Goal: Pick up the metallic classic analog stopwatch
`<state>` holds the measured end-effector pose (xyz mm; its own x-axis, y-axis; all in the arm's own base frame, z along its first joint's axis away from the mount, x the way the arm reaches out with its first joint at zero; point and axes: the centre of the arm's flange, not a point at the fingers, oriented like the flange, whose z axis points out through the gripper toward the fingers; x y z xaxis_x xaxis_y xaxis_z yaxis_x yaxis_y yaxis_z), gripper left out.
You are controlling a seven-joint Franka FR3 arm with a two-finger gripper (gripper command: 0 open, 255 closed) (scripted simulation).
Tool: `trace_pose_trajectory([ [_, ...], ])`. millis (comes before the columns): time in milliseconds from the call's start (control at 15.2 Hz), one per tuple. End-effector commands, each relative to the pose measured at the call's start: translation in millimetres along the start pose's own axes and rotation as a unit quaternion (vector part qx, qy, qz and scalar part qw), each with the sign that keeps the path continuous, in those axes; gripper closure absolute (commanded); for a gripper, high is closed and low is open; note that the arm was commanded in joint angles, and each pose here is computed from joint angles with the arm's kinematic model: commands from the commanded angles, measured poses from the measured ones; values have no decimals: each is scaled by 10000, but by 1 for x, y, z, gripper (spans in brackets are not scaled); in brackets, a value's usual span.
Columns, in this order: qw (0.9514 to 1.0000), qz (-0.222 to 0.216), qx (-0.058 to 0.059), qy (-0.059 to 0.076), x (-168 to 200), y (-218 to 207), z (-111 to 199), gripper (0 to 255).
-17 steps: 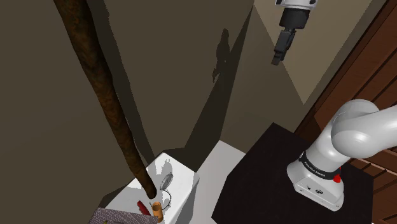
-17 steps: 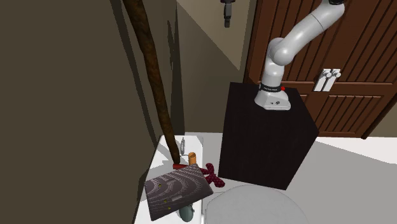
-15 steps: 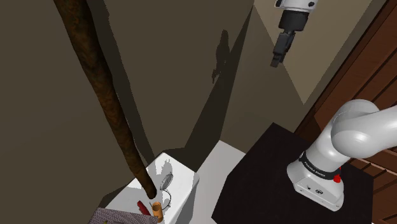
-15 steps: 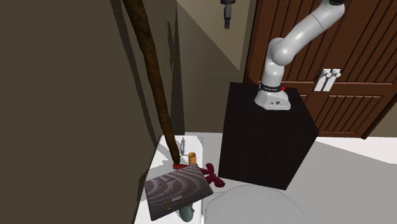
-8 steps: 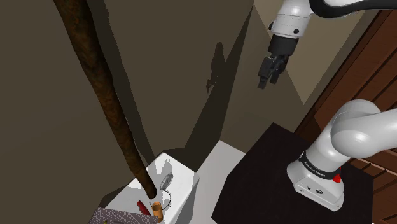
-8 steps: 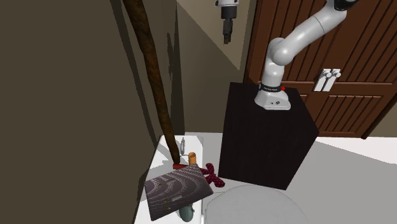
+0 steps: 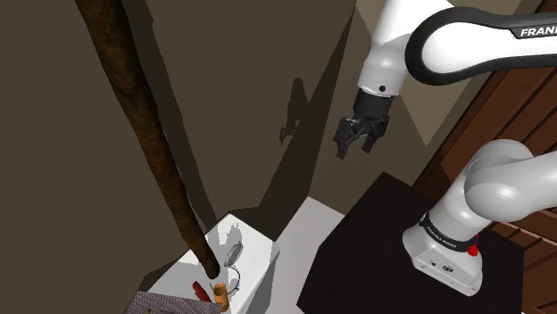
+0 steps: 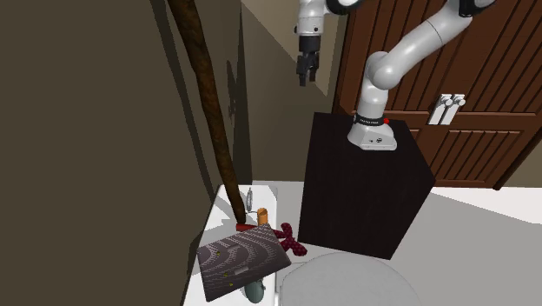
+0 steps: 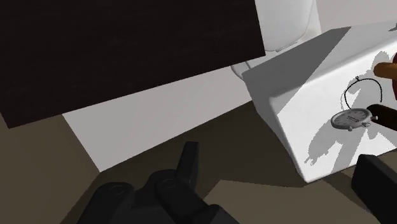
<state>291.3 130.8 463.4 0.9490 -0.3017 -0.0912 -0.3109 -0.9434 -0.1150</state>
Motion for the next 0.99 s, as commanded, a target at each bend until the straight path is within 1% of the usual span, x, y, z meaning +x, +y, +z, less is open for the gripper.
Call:
trace_pose_trajectory([
  [0,9995,323,21,11,-3,-18,20,0],
  [198,9970,773,40,20,-4,-42,51,0],
  [462,9905,1370,65,33,-3,-75,92,0],
  [660,9834,1814,84,43,1,-99,122,0],
  [924,9707,2401,109,56,9,-131,163,0],
])
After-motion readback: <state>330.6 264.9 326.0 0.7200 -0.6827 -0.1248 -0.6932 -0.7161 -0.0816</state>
